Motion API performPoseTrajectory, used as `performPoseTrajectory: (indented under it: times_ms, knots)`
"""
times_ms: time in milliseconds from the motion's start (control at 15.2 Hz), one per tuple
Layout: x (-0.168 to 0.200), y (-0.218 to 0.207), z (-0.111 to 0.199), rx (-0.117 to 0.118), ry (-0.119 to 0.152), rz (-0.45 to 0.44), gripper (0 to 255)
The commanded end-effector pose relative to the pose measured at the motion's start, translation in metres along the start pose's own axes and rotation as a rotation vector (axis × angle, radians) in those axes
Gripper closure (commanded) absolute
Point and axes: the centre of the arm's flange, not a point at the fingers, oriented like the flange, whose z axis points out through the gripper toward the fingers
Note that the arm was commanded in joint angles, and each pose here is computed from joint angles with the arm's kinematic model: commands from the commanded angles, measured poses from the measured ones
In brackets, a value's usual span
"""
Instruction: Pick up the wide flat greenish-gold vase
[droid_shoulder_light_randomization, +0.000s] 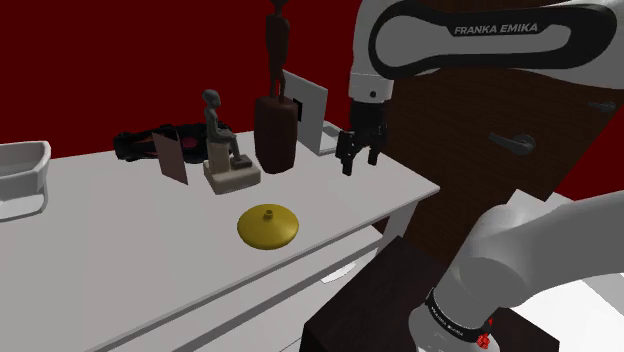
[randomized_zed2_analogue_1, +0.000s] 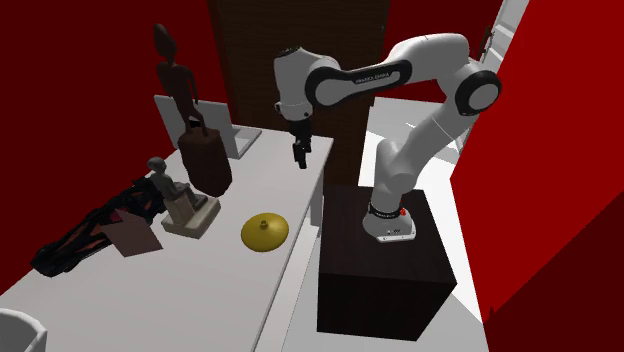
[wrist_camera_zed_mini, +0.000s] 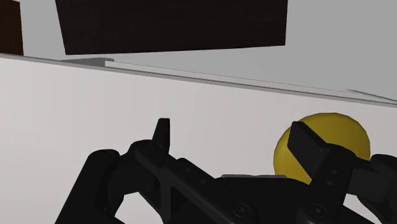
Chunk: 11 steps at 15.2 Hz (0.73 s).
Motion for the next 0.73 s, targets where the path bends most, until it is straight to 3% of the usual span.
performPoseTrajectory:
  times_ms: [0,660]
  knots:
    - [0.009,-0.019,0.01,0.012,0.02,0.005,0]
    - [0.063,-0.116,0.05,0.066,0.108,0.023,0]
